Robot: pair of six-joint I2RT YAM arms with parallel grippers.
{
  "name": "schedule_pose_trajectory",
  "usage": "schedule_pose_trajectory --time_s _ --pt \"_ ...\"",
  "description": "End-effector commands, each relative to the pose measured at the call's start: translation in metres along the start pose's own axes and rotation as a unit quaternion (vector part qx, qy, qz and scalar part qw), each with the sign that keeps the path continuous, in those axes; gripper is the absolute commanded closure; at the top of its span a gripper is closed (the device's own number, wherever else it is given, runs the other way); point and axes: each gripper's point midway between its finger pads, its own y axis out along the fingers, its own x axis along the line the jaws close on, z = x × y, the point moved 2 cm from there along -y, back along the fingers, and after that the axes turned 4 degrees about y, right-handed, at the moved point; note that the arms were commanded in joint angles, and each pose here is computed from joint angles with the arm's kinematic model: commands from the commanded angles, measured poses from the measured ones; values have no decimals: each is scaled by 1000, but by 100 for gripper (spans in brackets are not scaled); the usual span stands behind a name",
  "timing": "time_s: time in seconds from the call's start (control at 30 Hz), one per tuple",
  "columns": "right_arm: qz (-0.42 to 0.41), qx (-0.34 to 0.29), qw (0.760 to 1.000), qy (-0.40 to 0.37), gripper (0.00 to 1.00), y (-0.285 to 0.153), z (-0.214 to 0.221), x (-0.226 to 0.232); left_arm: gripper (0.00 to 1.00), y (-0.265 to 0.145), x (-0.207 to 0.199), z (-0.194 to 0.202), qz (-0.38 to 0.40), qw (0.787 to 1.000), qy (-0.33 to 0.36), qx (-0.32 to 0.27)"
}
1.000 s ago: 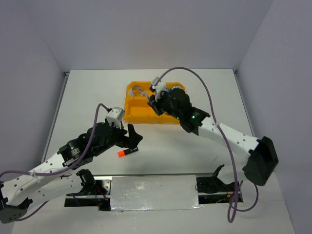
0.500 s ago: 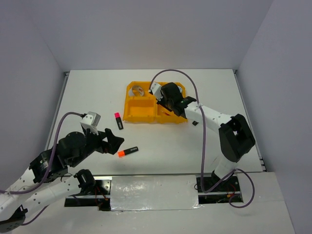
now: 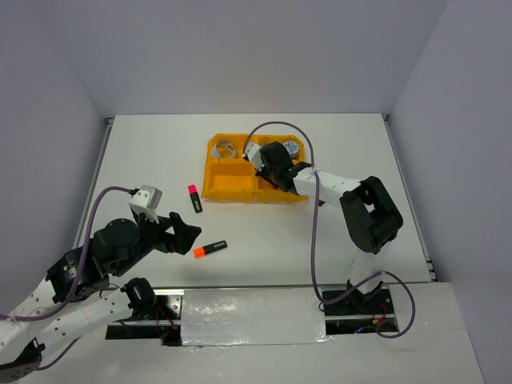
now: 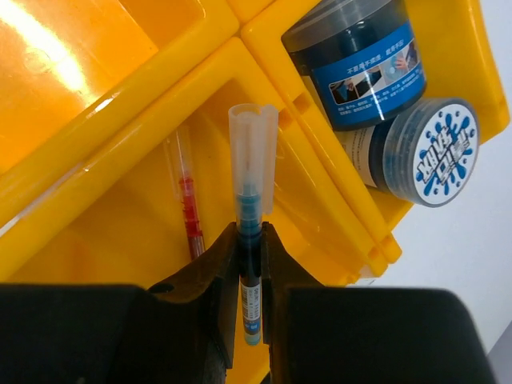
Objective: Sort the stationery into containers
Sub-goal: Place the pen in the storage box.
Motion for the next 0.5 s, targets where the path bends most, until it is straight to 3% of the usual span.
schedule_pose_trajectory --time_s 0.0,0.03,0.07,0.17,0.2,0.23,0.27,0.47 --pt "23 -19 999 23 84 4 -6 -6 1 -2 1 -6 -3 1000 -8 -17" --pt "23 -22 999 25 81 3 -8 -6 1 -2 1 -7 -4 1000 -9 -18" --pt "22 -21 999 28 68 2 -7 -6 1 -1 2 -7 -6 1000 -8 -18" --pt "26 -26 999 40 53 -3 -12 -9 1 1 1 -6 -9 1000 -6 -14" --pt "26 -27 998 48 41 -7 -13 -10 1 1 2 -5 -12 1000 -6 -11" --pt "26 -29 998 49 14 -9 -15 -11 1 2 2 -5 -14 1000 -5 -9" --pt "27 -30 998 50 1 -11 -14 -12 1 4 3 -4 -20 1000 -5 -6" --pt "46 -59 995 69 0 -42 -28 -27 1 13 14 -1 -77 997 -18 8"
